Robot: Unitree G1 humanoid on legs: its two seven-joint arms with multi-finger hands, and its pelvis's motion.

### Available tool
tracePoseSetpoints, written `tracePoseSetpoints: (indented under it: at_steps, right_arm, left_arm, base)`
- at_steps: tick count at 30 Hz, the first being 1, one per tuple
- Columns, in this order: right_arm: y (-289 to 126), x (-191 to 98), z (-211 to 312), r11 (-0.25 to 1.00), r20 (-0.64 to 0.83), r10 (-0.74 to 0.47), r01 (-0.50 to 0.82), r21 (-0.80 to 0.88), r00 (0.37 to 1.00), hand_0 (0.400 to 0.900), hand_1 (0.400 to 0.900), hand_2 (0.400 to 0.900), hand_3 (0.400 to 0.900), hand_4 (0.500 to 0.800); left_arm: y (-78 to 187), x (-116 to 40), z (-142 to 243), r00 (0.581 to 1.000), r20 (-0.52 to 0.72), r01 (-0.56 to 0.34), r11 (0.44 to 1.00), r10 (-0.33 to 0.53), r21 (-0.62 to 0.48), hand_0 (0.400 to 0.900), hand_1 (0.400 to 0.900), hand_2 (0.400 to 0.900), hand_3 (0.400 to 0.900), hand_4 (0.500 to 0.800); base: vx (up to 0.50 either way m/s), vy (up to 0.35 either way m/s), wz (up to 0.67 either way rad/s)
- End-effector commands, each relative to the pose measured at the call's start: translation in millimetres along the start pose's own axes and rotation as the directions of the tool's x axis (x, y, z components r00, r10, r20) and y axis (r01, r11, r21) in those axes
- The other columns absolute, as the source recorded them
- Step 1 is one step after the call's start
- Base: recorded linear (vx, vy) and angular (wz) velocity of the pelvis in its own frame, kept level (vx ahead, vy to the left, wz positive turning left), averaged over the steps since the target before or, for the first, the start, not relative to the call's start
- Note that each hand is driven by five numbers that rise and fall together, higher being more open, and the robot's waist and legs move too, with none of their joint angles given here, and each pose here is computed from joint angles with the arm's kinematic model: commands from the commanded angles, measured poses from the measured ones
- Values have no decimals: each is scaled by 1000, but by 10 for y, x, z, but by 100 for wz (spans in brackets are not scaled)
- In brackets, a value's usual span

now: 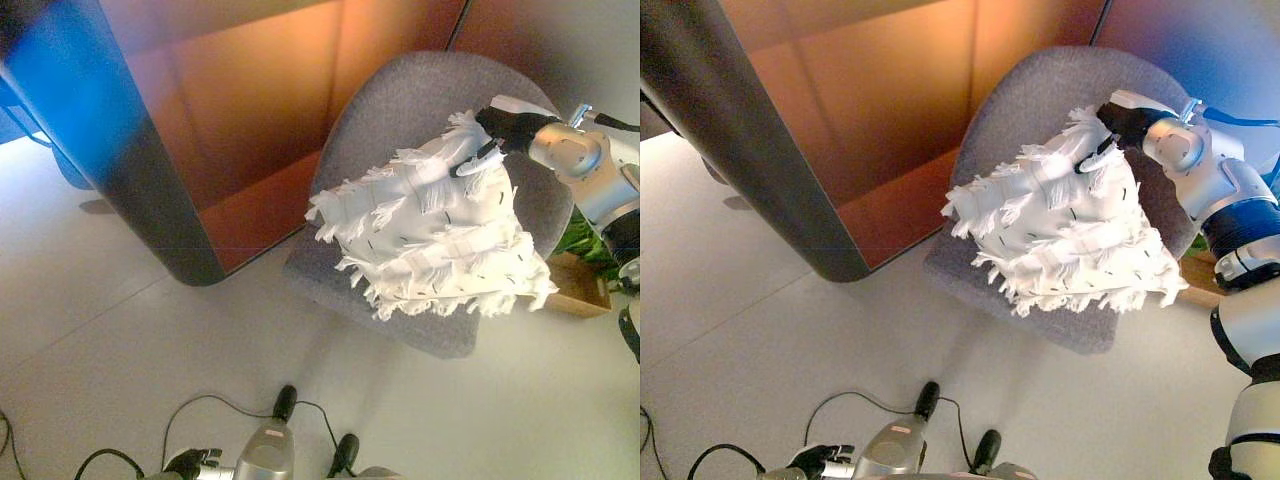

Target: Pick up the pillow and put it on the sofa.

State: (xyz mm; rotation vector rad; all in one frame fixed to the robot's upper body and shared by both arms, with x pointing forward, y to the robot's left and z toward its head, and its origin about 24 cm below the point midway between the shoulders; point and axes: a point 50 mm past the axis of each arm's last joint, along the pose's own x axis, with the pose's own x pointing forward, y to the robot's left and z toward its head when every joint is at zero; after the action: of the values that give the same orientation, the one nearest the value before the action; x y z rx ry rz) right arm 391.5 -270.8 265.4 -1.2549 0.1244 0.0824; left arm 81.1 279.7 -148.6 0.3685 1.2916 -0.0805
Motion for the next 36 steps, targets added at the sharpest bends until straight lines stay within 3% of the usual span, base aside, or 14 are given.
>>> tracePoseSetpoints:
  at_steps: [1, 10, 11, 18, 36]
  right_arm:
    - [-969, -274, 169, 942, -65, -334, 336, 19, 940, 400, 400, 400, 400, 500]
    - [-1118, -490, -437, 916, -427, -373, 401, -27, 824, 400, 400, 400, 400, 500]
    - [-1161, -534, -485, 895, -457, -405, 445, -21, 792, 900, 900, 900, 900, 800]
    - [-1130, -566, -600, 876, -505, -404, 481, 25, 762, 900, 900, 900, 900, 800]
    - [-1110, -773, -991, 860, -533, -424, 510, 16, 732, 900, 900, 900, 900, 800]
  left_arm:
    - [57, -94, -474, 988, -154, -8, 999, 14, 39, 900, 900, 900, 900, 800]
    - [161, -144, -573, 987, -157, -36, 999, 39, 19, 900, 900, 900, 900, 800]
    - [211, -144, -525, 990, -135, -37, 999, 39, 12, 900, 900, 900, 900, 800]
    - [231, -96, -262, 999, -24, -42, 999, 42, -11, 900, 900, 900, 900, 800]
    - [134, -74, -188, 999, 32, -3, 998, 5, -64, 900, 900, 900, 900, 800]
  base:
    - [110, 54, 17]
    - [35, 2, 16]
    - [-78, -25, 6]
    - [-151, -59, -3]
    - [-42, 13, -8]
